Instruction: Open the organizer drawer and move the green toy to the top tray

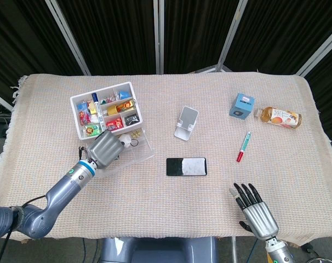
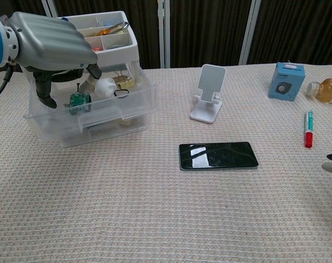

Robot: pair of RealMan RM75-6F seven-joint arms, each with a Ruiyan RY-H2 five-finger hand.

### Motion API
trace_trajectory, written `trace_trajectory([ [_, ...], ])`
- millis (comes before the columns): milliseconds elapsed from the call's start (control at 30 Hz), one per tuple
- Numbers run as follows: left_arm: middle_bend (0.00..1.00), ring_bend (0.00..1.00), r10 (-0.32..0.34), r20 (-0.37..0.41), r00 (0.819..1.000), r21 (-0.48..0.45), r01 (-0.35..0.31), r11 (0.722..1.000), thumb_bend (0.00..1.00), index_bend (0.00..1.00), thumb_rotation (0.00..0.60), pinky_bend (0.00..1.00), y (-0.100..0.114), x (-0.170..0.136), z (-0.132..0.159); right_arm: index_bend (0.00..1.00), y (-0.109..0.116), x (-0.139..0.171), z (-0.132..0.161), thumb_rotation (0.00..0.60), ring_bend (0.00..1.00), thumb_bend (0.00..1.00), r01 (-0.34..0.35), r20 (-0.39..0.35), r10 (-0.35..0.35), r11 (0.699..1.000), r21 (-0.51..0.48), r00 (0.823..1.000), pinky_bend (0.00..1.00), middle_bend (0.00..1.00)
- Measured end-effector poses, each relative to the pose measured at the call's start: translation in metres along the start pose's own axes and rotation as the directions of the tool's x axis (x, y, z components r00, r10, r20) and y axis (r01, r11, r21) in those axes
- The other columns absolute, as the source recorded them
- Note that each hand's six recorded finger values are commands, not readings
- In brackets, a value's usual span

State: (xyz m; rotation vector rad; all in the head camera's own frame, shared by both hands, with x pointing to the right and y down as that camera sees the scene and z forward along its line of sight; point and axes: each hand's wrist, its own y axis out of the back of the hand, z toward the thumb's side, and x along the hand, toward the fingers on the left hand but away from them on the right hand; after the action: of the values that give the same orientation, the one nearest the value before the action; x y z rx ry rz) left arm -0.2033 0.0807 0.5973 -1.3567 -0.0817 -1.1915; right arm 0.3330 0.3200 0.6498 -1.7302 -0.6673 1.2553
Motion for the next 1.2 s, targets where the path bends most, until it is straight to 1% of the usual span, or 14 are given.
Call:
trace_trajectory([
  [167, 0.76, 0.62, -0.002, -0.003, 1.0, 0.0, 0.002, 1.0, 0.09, 0.48, 0.6, 0.48, -0.001, 0.002, 0.002, 0.0, -0.001, 0.0, 0.001, 0.6, 0.0, 0.02, -0.004, -0.004, 0.004, 1.0, 0.001, 1.0, 0.0, 0.0],
  [333, 0.76, 0.62, 0.01, -0.013, 1.0, -0.006, -0.01, 1.0, 0.09, 0.41, 0.6, 0.48, 0.001, 0.003, 0.002, 0.0, -0.002, 0.001, 0.002, 0.6, 0.0, 0.02, -0.01, -0.01, 0.01, 1.0, 0.001, 1.0, 0.0, 0.0],
  [400, 0.76, 0.62, 0.015, -0.019, 1.0, -0.017, -0.016, 1.0, 0.09, 0.41, 0.6, 0.48, 0.002, 0.004, 0.002, 0.0, -0.002, 0.001, 0.003, 0.6, 0.0, 0.02, -0.012, -0.012, 0.012, 1.0, 0.001, 1.0, 0.0, 0.0],
  [633, 0.76, 0.62, 0.007, -0.008, 1.0, -0.007, -0.007, 1.0, 0.09, 0.47, 0.6, 0.48, 0.0, 0.006, 0.008, 0.0, -0.001, 0.001, 0.004, 0.6, 0.0, 0.02, -0.012, -0.019, 0.011, 1.0, -0.004, 1.0, 0.0, 0.0],
  [733, 0.76, 0.62, 0.006, -0.002, 1.0, -0.008, -0.006, 1.0, 0.12, 0.5, 0.6, 0.48, -0.001, 0.007, 0.011, 0.0, -0.002, 0.002, 0.004, 0.6, 0.0, 0.02, -0.012, -0.022, 0.012, 1.0, -0.004, 1.0, 0.0, 0.0],
  [800, 0.76, 0.62, 0.008, -0.001, 1.0, -0.009, -0.008, 1.0, 0.16, 0.53, 0.6, 0.48, -0.001, 0.008, 0.013, 0.0, -0.001, 0.002, 0.005, 0.6, 0.0, 0.02, -0.012, -0.024, 0.012, 1.0, -0.006, 1.0, 0.0, 0.0],
  [900, 0.76, 0.62, 0.01, -0.001, 1.0, -0.013, -0.01, 1.0, 0.19, 0.57, 0.6, 0.48, 0.0, 0.008, 0.013, 0.0, -0.001, 0.002, 0.005, 0.6, 0.0, 0.02, -0.012, -0.027, 0.011, 1.0, -0.008, 1.0, 0.0, 0.0],
  [1200, 0.76, 0.62, 0.025, -0.01, 1.0, -0.03, -0.025, 0.999, 0.2, 0.59, 0.6, 0.48, 0.002, 0.005, 0.011, 0.0, -0.002, 0.003, 0.005, 0.6, 0.0, 0.02, -0.017, -0.031, 0.017, 1.0, -0.003, 0.999, 0.0, 0.0],
])
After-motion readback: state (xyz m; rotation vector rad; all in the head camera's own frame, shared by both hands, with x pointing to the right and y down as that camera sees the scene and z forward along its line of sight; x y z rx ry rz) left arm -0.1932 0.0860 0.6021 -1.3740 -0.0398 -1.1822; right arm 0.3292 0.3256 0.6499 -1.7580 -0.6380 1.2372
